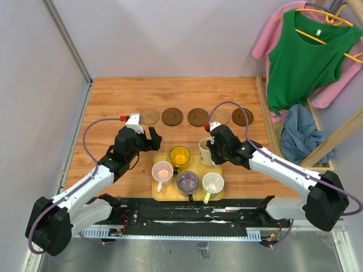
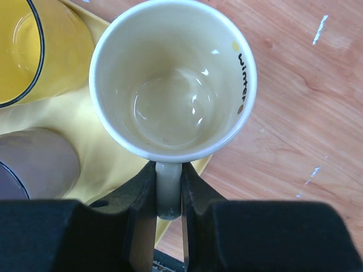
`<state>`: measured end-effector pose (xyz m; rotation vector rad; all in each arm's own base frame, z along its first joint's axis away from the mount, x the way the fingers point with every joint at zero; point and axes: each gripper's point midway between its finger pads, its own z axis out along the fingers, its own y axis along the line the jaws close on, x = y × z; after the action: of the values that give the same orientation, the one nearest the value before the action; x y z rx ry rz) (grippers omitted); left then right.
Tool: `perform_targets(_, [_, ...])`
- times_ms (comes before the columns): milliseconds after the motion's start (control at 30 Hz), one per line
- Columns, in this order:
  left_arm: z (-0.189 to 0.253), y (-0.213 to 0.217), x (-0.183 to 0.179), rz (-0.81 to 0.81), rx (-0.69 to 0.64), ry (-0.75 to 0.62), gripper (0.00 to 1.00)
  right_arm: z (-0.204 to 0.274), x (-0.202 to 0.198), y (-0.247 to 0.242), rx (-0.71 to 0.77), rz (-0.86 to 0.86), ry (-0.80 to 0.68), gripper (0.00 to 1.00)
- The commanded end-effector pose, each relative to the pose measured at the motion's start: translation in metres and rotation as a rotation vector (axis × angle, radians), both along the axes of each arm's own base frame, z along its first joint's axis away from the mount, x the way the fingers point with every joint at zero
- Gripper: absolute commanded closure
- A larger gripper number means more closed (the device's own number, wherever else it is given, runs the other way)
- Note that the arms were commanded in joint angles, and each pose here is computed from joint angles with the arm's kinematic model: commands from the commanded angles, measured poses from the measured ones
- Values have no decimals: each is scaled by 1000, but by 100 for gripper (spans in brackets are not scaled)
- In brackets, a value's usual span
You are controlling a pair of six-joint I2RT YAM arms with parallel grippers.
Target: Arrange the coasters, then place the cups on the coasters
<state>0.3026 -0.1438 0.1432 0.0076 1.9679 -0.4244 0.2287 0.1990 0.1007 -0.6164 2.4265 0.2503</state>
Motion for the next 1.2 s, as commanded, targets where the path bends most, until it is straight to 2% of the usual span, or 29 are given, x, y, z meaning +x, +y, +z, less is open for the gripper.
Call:
perform_targets(0, [17,-5,5,-6,-28,-55,9,49,36,1,8,-48,-209,99])
perform_targets(300, [19,-8,9,-13,-25,-59,9,81,66,-14,-56,-134,-371,99])
perform_targets(633, [26,-13,20,-22,-19,-88,9,116,145,-63,-4,-364,-574,99])
perform_targets(900, [30,-18,35,-15,-5,-98,9,96,213,-111,1,-477,-568,99])
perform_targets(1167, [25,-21,50,-1,-12,-84,9,88,250,-145,17,-539,-567,99])
